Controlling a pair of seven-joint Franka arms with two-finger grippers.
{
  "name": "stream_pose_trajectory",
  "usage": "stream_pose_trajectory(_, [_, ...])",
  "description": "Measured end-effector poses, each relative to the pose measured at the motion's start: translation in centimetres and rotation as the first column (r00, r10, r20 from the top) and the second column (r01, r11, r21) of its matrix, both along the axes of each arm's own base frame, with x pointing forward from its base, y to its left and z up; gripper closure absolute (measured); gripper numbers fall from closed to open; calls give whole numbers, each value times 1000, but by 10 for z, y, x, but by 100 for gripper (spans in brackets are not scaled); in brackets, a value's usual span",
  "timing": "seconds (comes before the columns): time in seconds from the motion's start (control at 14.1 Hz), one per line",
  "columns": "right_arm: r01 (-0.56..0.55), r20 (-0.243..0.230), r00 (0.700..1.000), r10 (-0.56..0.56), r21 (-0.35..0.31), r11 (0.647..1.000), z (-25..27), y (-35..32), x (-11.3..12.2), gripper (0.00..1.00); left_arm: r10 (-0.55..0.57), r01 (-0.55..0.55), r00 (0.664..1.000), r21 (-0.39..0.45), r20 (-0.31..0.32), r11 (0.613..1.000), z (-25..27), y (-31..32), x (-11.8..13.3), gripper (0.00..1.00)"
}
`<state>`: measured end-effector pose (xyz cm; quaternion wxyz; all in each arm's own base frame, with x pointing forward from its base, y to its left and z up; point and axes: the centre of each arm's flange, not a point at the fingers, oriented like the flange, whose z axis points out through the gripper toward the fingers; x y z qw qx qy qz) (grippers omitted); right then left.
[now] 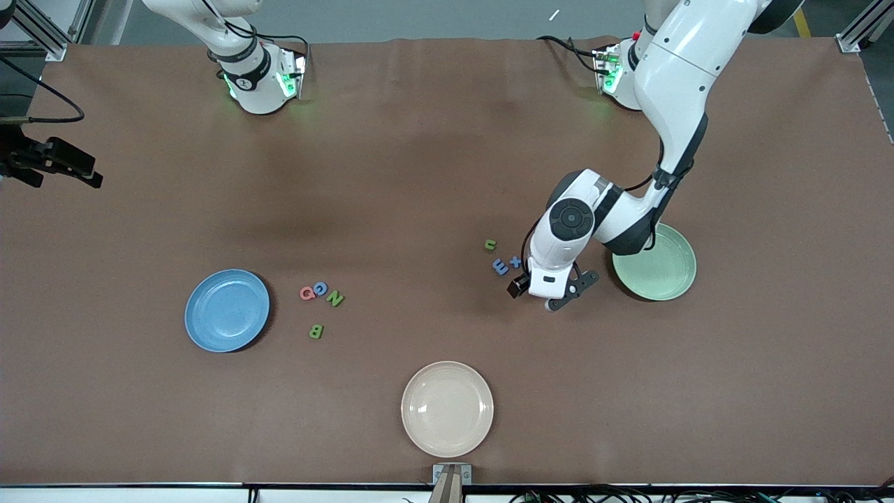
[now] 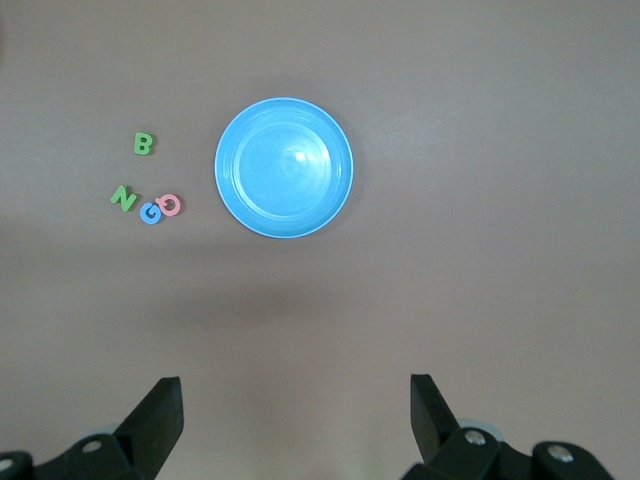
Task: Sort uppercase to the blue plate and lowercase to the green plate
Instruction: 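Grasp the green b with the left gripper while the right gripper approaches letters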
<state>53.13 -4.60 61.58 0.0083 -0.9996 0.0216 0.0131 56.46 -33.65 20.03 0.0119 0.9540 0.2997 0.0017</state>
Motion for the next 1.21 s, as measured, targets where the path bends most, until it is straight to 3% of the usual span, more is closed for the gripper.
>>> stream_pose_trajectory(0.28, [34, -2, 999, -34, 7, 999, -1, 1, 0, 0, 16, -15, 1000, 23, -15, 1000, -14, 1, -7, 11])
stream_pose_trajectory(0.92, [7, 3, 1000, -7, 17, 1000, -1, 5, 1, 0, 17, -15, 999, 41, -45, 999, -27, 4, -20, 21])
stream_pose_trajectory(1.06, [6, -7, 1000, -6, 18, 1000, -1, 5, -1, 0, 17, -16, 999, 41, -46, 999, -28, 4, -21, 27])
stream_pose_trajectory(1.21, [5, -15, 1000, -4, 19, 1000, 3, 6, -3, 0, 16, -14, 999, 38, -43, 999, -26, 2, -21, 41])
